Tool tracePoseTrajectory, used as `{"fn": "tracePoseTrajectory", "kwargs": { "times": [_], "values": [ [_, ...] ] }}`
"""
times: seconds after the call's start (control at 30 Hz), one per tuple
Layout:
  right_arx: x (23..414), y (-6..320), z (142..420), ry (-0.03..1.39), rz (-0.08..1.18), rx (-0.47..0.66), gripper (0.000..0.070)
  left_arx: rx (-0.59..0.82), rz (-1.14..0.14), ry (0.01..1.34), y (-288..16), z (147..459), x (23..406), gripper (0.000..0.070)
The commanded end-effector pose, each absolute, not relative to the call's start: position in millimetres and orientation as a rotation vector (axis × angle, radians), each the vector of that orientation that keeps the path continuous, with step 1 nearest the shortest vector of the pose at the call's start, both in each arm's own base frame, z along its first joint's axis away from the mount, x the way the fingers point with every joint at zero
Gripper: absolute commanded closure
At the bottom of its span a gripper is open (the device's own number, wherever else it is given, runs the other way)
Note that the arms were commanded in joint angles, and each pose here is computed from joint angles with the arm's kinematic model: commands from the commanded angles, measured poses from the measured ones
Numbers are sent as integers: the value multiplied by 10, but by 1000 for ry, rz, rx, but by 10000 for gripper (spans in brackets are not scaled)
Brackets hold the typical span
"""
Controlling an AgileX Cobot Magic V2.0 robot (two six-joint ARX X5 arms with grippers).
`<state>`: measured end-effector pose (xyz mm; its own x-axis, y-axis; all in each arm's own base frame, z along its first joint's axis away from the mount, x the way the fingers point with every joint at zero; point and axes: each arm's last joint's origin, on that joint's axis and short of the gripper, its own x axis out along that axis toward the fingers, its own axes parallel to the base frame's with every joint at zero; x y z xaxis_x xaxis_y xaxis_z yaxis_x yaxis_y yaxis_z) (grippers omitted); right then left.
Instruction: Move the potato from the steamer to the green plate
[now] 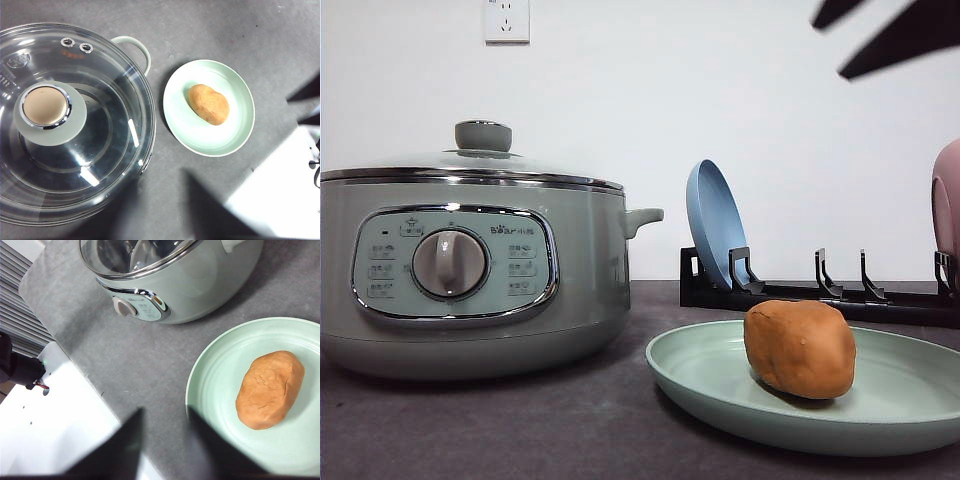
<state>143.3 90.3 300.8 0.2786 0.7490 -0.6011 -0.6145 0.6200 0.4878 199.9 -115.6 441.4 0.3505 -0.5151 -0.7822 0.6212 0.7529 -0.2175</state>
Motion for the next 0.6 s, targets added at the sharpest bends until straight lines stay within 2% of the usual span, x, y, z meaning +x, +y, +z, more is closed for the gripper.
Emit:
{"fn": "tracePoseTrajectory", "kwargs": {
  "times": [0.0,0.57],
  "values": [
    [1440,915,3058,874,940,152,700,122,-751,941,-1184,4458,2022,697],
    [1457,924,3077,843,948,149,700,121,-751,932,-1187,4463,2028,697]
  ]
}}
